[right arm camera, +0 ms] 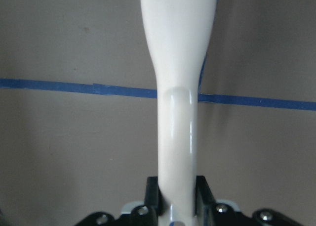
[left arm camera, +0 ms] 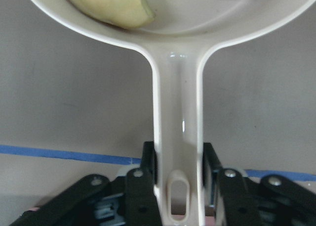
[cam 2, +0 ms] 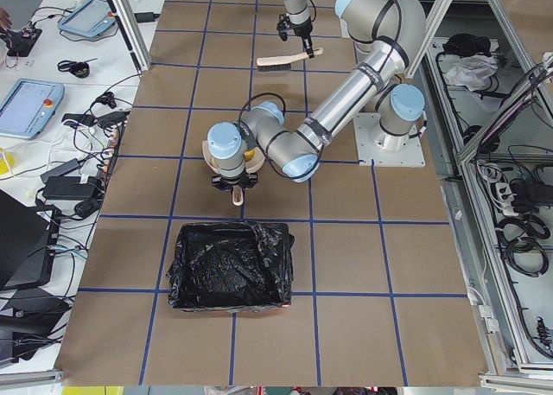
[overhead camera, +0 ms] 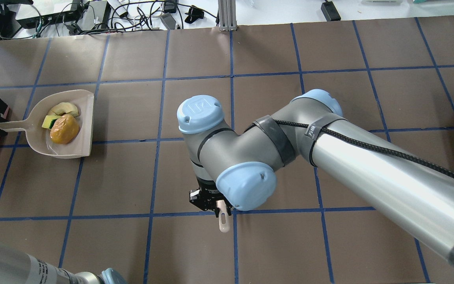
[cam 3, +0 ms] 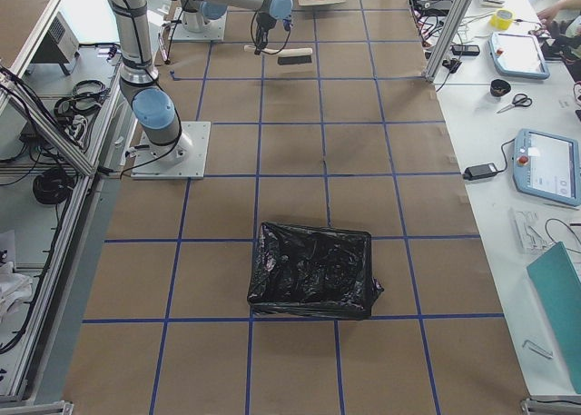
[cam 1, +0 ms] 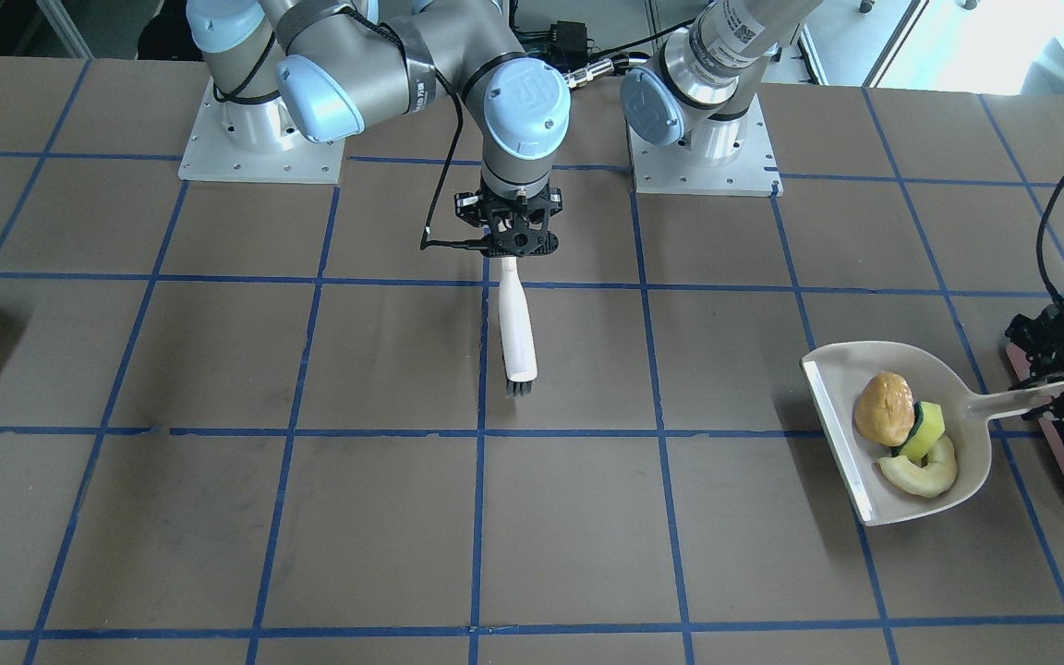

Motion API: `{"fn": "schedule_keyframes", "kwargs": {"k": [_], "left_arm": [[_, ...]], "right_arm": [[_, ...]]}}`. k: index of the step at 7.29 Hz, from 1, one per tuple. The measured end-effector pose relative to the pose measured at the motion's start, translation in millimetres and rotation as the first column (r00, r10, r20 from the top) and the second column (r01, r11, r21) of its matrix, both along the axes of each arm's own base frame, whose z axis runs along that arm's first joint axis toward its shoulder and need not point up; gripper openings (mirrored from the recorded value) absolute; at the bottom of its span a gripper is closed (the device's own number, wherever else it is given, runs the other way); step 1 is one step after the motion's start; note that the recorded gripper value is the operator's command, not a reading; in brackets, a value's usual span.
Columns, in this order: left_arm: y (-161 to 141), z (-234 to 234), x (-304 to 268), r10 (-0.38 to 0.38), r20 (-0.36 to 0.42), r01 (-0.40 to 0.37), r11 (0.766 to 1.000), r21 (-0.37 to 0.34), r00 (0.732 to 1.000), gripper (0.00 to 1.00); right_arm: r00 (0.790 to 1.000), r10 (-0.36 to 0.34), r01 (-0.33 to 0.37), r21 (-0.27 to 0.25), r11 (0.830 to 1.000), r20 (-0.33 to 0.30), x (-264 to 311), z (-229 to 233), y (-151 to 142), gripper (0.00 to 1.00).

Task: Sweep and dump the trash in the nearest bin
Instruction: 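Lift the loaded dustpan over the bin with the left gripper and tip it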

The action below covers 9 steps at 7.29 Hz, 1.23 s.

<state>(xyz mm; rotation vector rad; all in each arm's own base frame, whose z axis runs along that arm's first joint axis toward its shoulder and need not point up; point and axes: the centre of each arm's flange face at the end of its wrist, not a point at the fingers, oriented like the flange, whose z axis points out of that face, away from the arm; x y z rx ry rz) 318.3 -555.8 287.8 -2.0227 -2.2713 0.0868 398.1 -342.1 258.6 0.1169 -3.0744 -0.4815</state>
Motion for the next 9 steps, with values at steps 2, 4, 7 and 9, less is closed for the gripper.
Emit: {"fn": "schedule_keyframes", "kwargs": {"k": [2,4,7,9], "left_arm": [[15,29,30,-0.007,-0.026,0.007,1.000,0.013,1.000,0.00],[27,54,76,-0.016,-0.021,0.016,1.000,0.000,1.000,0.00],[30,88,153,-0.036,0.050,0.037,0.999,-0.033,0.998,0.00],[35,91,215,-0.004,0.079,0.008,0.999,-0.052,0.997,0.00]], "right_arm": [[0.993,-0.119,0.119,-0.010,0.993,0.021,-8,-15,15,0.00],[0.988,-0.155,0.155,0.002,0.988,0.023,-9,-17,18,0.00],[0.987,-0.161,0.161,0.022,0.987,0.006,-14,-21,17,0.00],[0.985,-0.174,0.174,0.028,0.984,0.005,-18,-23,13,0.36]]}}
